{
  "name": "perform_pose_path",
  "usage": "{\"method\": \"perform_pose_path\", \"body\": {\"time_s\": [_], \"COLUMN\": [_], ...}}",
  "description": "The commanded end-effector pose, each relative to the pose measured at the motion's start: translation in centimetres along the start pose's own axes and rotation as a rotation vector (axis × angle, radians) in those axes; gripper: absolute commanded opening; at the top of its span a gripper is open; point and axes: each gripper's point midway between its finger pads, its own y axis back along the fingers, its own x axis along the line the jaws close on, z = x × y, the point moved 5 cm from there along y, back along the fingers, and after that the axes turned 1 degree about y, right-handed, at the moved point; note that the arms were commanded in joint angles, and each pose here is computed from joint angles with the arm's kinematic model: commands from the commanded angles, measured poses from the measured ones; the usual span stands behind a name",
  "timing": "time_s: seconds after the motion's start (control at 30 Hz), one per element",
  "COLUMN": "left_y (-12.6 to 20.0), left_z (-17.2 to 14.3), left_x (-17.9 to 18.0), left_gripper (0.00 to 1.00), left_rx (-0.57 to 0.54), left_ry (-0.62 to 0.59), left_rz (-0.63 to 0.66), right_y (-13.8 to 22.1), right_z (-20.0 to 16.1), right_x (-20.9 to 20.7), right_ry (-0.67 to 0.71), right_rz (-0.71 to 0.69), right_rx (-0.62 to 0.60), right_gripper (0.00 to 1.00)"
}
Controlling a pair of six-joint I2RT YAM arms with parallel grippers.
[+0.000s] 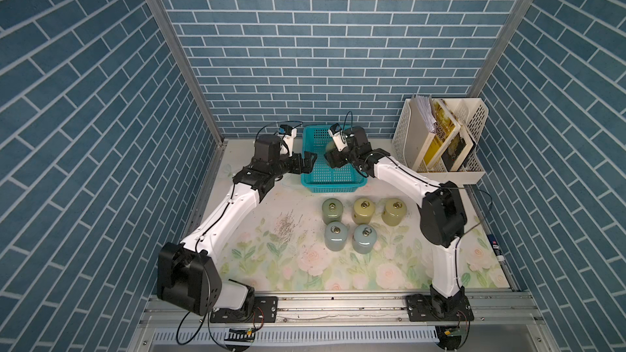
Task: Take the tea canister out of the basket
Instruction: Pick up the tea canister from the basket, then place the tea canister at the center of the board.
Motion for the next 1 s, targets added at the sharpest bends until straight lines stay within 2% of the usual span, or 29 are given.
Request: {"method": "perform_pose_path", "body": {"time_s": [0.0, 0.1, 0.23, 0.5, 0.7, 0.83, 0.97], "left_y": [0.1, 0.1, 1.2, 2.6, 3.4, 3.3, 3.2], "left_z": [-1.6, -2.5, -3.6, -8.4, -11.7, -13.9, -15.8], "left_x": [-1.9, -4.8, -8.0, -13.1, -16.5, -17.2, -17.9], "left_gripper": [1.0, 1.0, 1.0, 1.0, 1.0, 1.0, 1.0], "left_rx": [0.081, 0.102, 0.077, 0.136, 0.167, 0.183, 0.198], "left_ry": [-0.063, -0.143, -0.165, -0.251, -0.305, -0.278, -0.272], "left_rz": [-0.055, -0.075, -0.174, -0.346, -0.449, -0.481, -0.494], "right_y": [7.1, 11.6, 17.0, 24.7, 26.2, 25.7, 25.5], "right_z": [5.4, 3.8, -0.5, -11.4, -17.0, -20.0, -22.2], "right_x": [1.0, 2.2, 4.2, 4.0, 3.8, 3.4, 2.8], "right_ry": [0.01, 0.036, 0.014, -0.188, -0.294, -0.344, -0.418], "right_rz": [-0.022, -0.061, -0.106, -0.215, -0.227, -0.272, -0.313], "right_rx": [-0.222, -0.224, -0.163, -0.07, -0.02, 0.031, 0.016], "right_gripper": [0.0, 0.0, 0.0, 0.0, 0.0, 0.0, 0.0]}}
